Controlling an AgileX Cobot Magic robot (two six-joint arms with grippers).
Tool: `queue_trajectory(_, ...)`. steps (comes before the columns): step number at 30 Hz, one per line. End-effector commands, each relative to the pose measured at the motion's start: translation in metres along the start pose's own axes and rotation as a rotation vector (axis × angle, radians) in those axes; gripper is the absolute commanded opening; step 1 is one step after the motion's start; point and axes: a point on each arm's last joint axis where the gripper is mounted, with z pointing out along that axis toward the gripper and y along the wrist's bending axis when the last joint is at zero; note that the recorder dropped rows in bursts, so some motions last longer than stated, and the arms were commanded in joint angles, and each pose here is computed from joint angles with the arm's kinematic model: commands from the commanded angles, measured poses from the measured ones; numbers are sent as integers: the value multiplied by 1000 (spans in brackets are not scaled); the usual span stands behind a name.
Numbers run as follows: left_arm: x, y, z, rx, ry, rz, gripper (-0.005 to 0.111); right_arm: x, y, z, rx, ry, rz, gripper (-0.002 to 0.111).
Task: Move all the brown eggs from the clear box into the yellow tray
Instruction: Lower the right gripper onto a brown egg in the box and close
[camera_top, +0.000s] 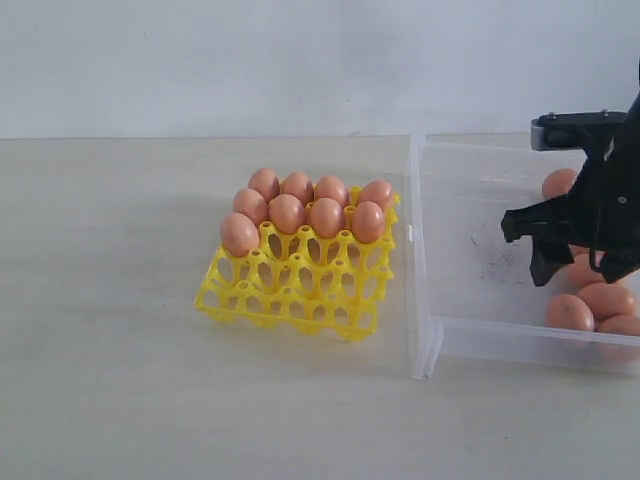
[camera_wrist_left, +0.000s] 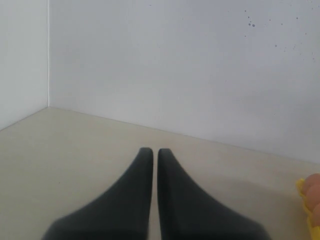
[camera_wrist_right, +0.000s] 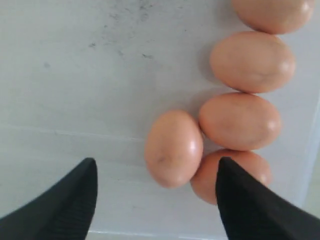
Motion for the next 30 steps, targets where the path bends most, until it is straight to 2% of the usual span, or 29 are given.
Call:
queue_trajectory(1,-1,0,0,0,-10,-18,4,2,-6,19,53,97,40,49)
queue_trajectory(11,-1,0,0,0,-10,-18,4,-4,-3,56,49,128,38,50)
queue_trajectory(21,-1,0,0,0,-10,-18,4,-7,-2,76,43,111,61,49)
queue_trajectory(24,-1,0,0,0,-10,-18,4,-10,-1,76,37,86,69,36)
queue_trajectory(27,-1,0,0,0,-10,-18,4,-11,-1,76,34,71,81,14)
queue_trajectory(28,-1,0,0,0,-10,-18,4,-11,-1,76,33,68,79,2)
queue_trajectory(30,-1,0,0,0,-10,-18,4,-14,-1,76,37,42,62,0)
